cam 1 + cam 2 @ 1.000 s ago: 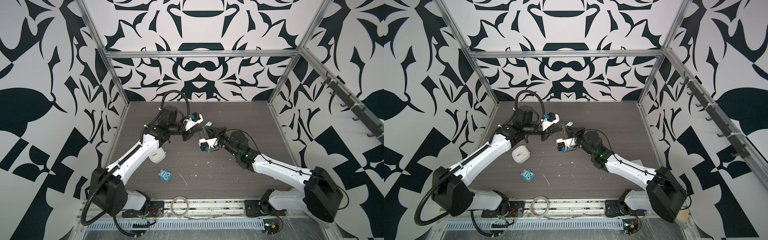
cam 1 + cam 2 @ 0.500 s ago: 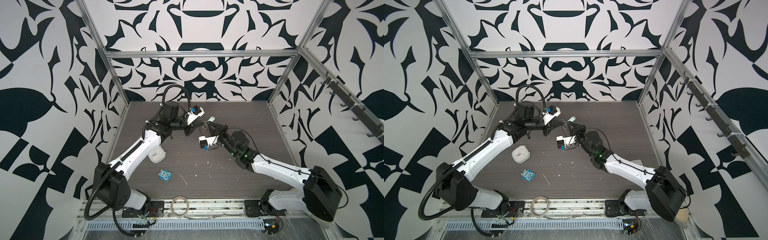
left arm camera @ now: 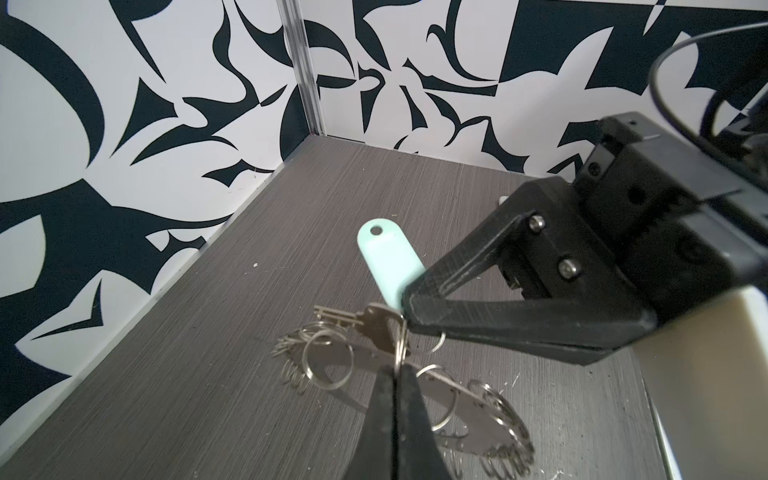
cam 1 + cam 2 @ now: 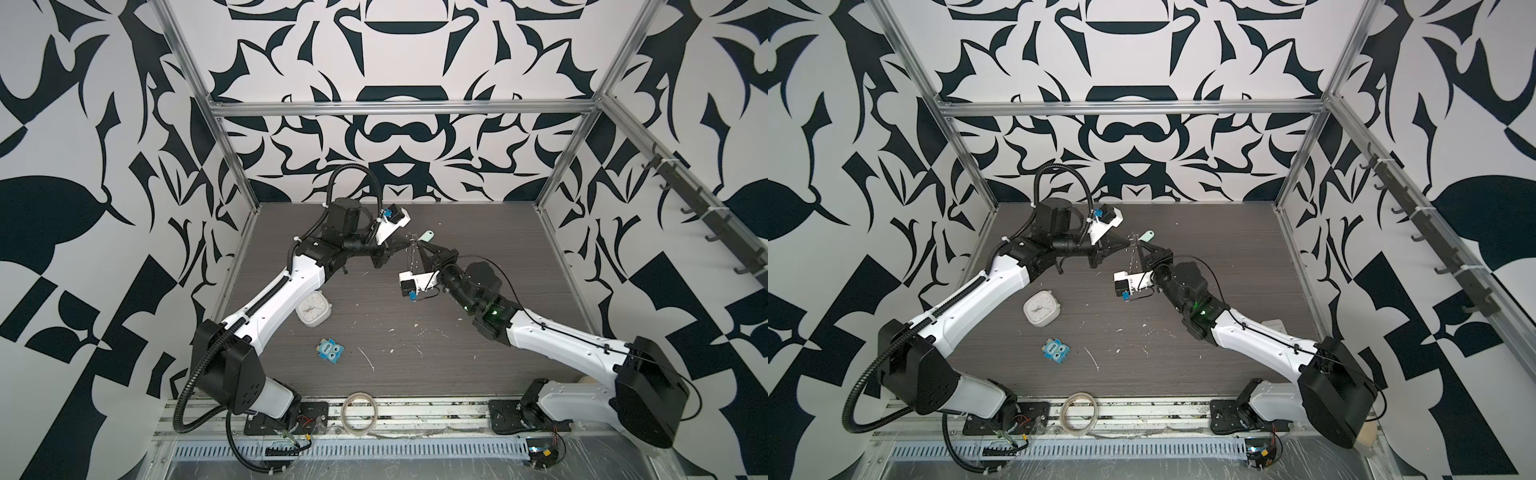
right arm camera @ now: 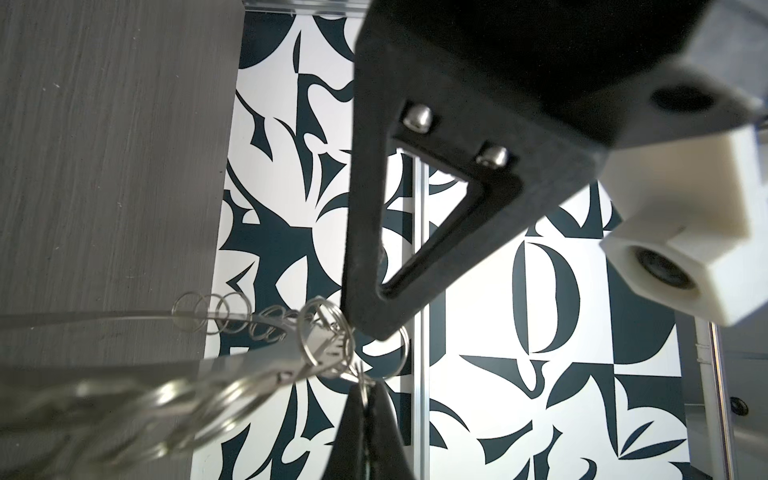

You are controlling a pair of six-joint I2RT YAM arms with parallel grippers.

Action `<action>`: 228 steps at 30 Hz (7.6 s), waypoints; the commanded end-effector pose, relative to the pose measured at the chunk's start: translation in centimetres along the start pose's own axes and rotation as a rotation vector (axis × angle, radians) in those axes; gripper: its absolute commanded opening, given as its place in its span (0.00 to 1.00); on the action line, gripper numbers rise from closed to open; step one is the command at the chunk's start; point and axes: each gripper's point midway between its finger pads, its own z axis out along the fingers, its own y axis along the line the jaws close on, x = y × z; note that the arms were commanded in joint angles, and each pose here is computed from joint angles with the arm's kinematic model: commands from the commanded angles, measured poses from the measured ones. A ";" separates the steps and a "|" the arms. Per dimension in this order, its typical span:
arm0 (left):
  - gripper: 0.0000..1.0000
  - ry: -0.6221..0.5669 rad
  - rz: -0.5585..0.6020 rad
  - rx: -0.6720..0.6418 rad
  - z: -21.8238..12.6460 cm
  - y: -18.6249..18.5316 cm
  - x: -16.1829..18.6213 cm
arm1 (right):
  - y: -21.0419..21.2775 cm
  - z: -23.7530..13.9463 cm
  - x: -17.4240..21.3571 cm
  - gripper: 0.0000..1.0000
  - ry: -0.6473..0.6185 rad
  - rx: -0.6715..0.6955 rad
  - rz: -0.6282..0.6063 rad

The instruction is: Remove the keys from the keyring

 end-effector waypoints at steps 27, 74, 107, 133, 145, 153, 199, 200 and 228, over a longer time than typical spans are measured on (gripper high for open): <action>0.00 0.012 0.343 0.071 -1.2 -1.2 -1.1 | -5.7 -4.7 4.0 0.26 -0.065 -0.067 1.123; 0.00 0.050 0.934 0.220 -4.5 -6.4 7.1 | 4.4 -4.8 -6.6 0.35 -0.449 -0.742 1.489; 0.00 0.019 0.928 0.237 -4.3 -7.0 7.2 | 5.6 -2.8 -9.1 0.38 -0.528 -0.776 1.551; 0.00 0.029 0.911 0.238 -4.2 -7.1 8.0 | 6.9 -3.4 -8.2 0.36 -0.407 -0.729 1.472; 0.00 0.024 0.903 0.240 -4.2 -7.2 7.9 | 7.4 -2.3 -9.1 0.35 -0.446 -0.714 1.458; 0.00 0.031 0.896 0.237 -4.1 -7.1 8.2 | 7.2 -2.8 -8.3 0.06 -0.392 -0.675 1.434; 0.00 0.028 0.477 0.091 -2.1 -4.3 5.8 | 3.9 -0.1 -2.3 0.00 0.083 0.076 0.350; 0.00 0.028 0.473 0.079 -2.1 -4.1 5.7 | 3.9 0.1 -2.4 0.00 0.085 0.077 0.335; 0.00 0.037 0.239 0.031 -0.8 -1.7 4.2 | 1.0 -1.3 -1.9 0.00 0.109 0.115 0.195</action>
